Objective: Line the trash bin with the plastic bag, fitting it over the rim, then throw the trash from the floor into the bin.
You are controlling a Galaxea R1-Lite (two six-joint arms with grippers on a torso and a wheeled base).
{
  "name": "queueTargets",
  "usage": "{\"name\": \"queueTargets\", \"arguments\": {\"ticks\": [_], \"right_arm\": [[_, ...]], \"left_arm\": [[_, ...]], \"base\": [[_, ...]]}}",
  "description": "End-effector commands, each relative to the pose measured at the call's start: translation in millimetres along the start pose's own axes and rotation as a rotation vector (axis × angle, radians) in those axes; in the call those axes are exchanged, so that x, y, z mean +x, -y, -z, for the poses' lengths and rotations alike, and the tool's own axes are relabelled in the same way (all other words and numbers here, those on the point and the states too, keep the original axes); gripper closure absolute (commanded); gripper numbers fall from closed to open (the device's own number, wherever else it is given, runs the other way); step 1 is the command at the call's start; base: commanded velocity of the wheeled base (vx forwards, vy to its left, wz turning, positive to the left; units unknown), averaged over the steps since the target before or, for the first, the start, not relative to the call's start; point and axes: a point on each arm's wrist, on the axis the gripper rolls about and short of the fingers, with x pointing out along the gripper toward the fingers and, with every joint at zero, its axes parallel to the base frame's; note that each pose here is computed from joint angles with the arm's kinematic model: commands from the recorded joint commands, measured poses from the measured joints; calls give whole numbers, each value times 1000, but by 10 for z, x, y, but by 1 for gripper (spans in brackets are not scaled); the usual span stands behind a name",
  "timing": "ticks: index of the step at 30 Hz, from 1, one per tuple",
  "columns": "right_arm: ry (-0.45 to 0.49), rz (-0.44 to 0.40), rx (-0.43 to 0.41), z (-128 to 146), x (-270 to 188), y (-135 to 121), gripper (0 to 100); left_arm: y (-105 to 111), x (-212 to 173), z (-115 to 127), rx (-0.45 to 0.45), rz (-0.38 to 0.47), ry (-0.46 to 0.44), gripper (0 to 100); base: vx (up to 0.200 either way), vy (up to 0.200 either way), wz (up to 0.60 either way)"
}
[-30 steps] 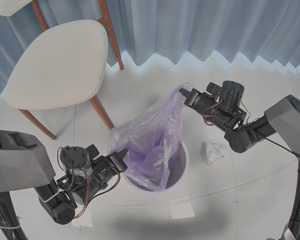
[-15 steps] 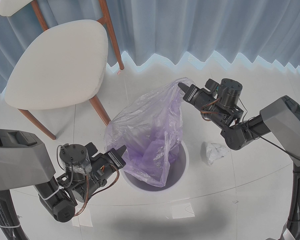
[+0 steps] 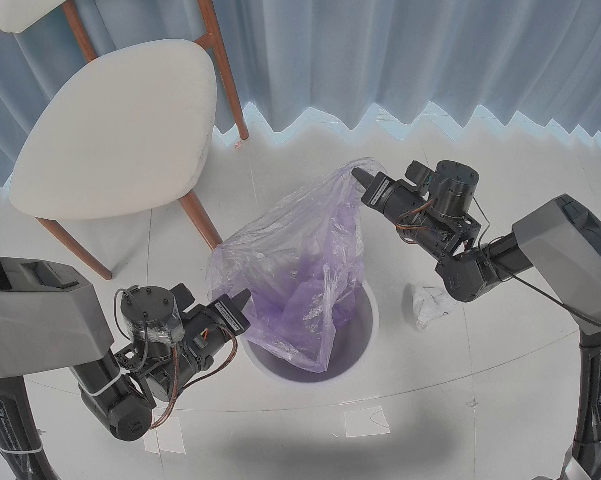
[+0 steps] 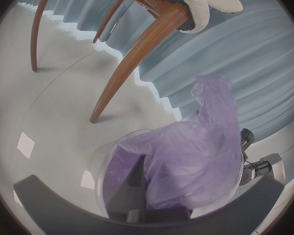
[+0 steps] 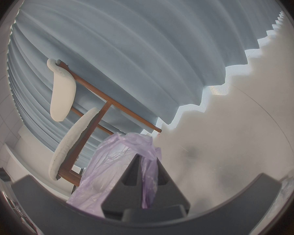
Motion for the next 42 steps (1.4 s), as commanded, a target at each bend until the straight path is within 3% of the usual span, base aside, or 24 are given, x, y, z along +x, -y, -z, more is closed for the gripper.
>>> {"name": "queueTargets", "arguments": {"ticks": [1, 12, 24, 29, 30, 33, 34, 38, 42], "right_arm": [[-19, 9, 4, 101, 22, 51, 100], [-10, 0, 0, 137, 37, 84, 100], [15, 3, -6, 314, 263, 299, 100], [50, -4, -1, 177, 312, 306, 100], [64, -7, 8, 125, 309, 300, 0], [79, -21, 48, 8, 268, 197, 0], [37, 2, 75, 15, 154, 122, 0], [-69, 42, -16, 86, -206, -2, 0], [-183, 35, -4, 145, -616, -210, 0]], "left_arm": [[-41, 16, 38, 2, -14, -12, 100], [-89, 42, 76, -1, -27, -24, 100], [-256, 129, 47, -10, -54, -28, 100], [-253, 121, 45, -11, -51, -31, 100], [-253, 121, 45, -9, -52, -30, 100], [-249, 121, 48, -9, -51, -31, 100], [-255, 119, 53, -9, -53, -33, 100], [-248, 119, 60, -8, -51, -36, 100], [-241, 118, 67, -6, -50, -37, 100]], "base": [[0, 0, 0], [0, 0, 0], [0, 0, 0], [0, 0, 0], [0, 0, 0], [0, 0, 0], [0, 0, 0], [0, 0, 0], [0, 0, 0]]}}
